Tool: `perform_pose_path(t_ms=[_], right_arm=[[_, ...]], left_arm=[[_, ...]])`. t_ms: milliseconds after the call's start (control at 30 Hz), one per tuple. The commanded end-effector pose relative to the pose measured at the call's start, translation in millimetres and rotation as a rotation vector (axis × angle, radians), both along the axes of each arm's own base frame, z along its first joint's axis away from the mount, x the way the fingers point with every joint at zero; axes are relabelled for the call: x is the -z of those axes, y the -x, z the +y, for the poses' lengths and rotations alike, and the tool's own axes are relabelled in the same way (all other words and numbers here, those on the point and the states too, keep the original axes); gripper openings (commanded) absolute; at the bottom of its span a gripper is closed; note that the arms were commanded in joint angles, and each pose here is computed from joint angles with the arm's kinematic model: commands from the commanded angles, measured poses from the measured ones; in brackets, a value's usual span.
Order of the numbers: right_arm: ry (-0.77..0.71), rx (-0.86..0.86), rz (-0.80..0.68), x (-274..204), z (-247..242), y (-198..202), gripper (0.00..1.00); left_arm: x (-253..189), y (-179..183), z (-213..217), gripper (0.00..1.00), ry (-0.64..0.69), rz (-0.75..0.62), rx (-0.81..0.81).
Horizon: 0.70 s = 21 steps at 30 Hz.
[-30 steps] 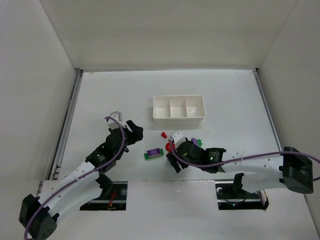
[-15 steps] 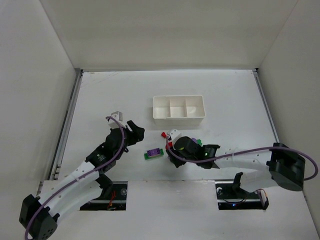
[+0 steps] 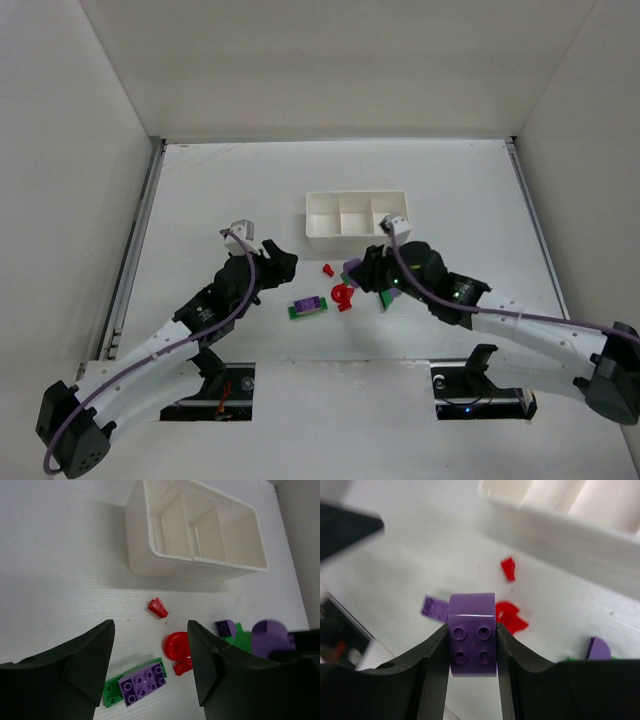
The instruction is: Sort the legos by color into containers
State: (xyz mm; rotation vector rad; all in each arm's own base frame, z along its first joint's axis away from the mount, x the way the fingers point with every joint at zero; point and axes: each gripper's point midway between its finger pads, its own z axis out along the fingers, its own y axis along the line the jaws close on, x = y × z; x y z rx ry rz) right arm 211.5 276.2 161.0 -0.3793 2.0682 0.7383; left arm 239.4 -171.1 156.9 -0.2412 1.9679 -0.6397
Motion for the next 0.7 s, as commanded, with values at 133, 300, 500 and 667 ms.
perform_pose_path(t_ms=[133, 300, 500, 667], right_arm=[[-0.521, 0.017, 0.148, -88.6, 7.1, -24.2, 0.25], [-0.728, -0.014, 0.195, -108.9, 10.2, -22.1, 0.26], [-0.922, -0.045, 0.202, -132.7, 10.7, -23.2, 0.26], [-0.986, -0.047, 0.183, -138.5, 6.5, -26.5, 0.27]], left_arm=[[-105.6, 14.9, -52.8, 0.58, 0.107, -0.372, 0.222], [-120.1, 20.0, -75.2, 0.6, 0.325, -0.355, 0.222], [-138.6, 14.3, -91.3, 0.61, 0.554, -0.303, 0.201], [-143.5, 11.6, -88.2, 0.61, 0.611, -0.278, 0.185]])
